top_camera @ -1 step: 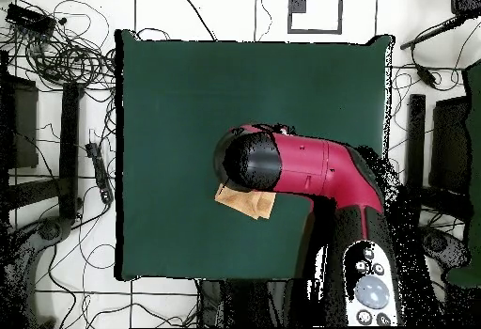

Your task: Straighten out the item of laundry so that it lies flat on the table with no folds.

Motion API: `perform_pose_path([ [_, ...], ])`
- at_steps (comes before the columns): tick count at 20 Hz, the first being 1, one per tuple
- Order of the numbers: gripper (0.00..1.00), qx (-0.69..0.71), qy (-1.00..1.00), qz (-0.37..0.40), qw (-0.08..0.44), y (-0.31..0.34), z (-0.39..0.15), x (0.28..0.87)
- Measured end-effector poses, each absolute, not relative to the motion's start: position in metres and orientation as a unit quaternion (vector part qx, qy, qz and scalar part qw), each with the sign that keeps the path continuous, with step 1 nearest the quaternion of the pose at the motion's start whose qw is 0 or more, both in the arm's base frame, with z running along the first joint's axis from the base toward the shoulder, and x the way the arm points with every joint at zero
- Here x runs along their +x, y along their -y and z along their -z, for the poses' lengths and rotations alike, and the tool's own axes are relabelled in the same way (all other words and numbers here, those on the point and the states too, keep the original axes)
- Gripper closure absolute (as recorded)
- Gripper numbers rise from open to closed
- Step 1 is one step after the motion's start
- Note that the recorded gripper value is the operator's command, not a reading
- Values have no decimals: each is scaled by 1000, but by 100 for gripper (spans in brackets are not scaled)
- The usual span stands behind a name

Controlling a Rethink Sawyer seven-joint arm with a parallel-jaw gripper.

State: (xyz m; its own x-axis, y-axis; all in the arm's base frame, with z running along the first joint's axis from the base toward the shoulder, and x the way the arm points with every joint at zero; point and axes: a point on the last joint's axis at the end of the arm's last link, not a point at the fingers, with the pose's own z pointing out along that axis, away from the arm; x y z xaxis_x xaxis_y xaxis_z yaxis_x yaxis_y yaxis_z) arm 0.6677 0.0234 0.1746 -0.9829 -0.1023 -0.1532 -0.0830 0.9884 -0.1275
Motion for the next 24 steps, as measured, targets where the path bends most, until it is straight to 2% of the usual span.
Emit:
perform_pose_path([
  [24,0,-57,-995,48,61,-32,-90,634],
])
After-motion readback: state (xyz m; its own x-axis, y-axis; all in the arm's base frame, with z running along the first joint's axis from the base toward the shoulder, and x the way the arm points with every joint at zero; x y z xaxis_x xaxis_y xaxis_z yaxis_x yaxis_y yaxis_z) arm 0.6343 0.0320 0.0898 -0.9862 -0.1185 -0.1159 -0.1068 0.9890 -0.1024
